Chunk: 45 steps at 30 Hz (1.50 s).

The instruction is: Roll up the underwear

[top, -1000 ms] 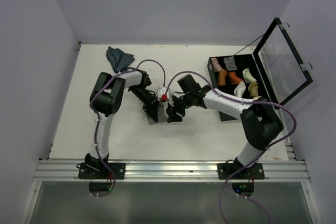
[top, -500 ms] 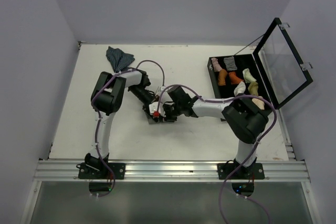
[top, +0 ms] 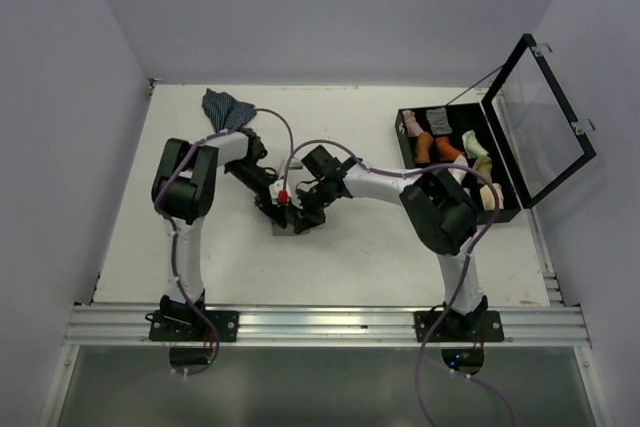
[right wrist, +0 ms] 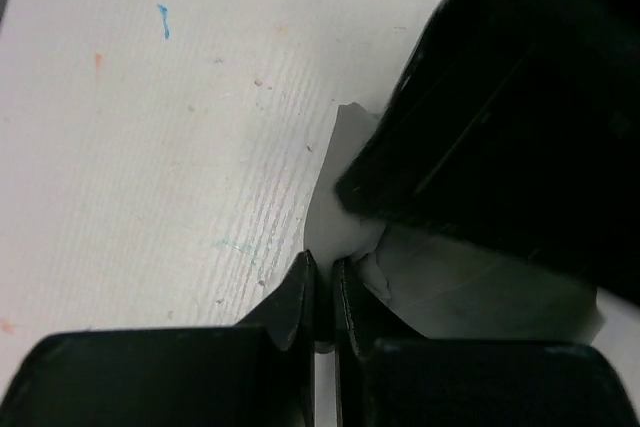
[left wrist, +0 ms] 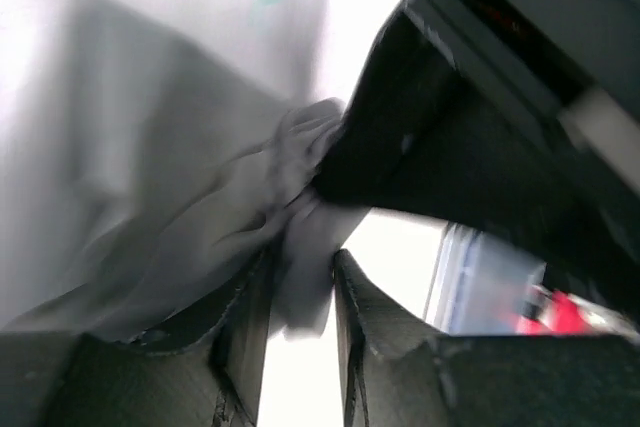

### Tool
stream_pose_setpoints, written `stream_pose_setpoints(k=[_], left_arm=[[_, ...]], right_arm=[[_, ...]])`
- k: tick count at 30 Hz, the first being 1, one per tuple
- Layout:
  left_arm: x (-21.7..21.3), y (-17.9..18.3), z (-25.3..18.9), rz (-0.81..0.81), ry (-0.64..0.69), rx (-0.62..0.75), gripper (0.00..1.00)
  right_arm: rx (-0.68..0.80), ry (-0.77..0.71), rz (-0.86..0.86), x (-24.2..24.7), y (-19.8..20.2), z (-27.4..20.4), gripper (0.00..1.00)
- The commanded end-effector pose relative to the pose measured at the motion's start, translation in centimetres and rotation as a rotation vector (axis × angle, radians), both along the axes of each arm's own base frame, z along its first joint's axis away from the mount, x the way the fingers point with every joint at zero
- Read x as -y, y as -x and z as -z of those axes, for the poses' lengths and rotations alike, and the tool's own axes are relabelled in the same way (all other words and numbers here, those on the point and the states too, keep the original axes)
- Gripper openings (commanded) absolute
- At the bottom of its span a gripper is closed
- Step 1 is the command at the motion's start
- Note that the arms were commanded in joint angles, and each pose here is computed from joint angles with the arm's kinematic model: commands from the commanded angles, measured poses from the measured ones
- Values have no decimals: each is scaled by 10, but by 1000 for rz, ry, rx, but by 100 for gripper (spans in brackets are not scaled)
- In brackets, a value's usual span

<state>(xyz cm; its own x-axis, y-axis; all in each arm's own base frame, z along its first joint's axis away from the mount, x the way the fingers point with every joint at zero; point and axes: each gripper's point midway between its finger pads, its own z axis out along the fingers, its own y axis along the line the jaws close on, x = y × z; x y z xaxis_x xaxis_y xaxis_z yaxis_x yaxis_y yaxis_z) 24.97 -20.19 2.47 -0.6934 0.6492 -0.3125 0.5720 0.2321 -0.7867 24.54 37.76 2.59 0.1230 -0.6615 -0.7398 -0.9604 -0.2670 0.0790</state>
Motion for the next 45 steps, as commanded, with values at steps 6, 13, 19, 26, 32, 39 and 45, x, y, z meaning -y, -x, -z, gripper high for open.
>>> stream_pose_setpoints(k=[6,13,19,26,32,39,45], left_arm=[[-79,-92,-83,-277,58,554,41],[-88,-55,-83,-161,-55,925,45],[-45,-14,-57,57,-99,1152,48],[-20,-9,-34,205,-92,1270,51],[-3,-9,-22,286,-50,1317,53],[0,-4,8,409,-79,1287,46],[-11,33,34,524,-110,971,0]], right_arm=[[-527,65,204,6,8,10,0],[-813,153,377,2,-14,35,0],[-894,165,429,4,-15,49,0],[-914,194,422,12,-8,60,0],[-927,198,427,12,-8,66,0],[-940,195,430,12,-9,66,0],[-913,170,460,14,-25,50,30]])
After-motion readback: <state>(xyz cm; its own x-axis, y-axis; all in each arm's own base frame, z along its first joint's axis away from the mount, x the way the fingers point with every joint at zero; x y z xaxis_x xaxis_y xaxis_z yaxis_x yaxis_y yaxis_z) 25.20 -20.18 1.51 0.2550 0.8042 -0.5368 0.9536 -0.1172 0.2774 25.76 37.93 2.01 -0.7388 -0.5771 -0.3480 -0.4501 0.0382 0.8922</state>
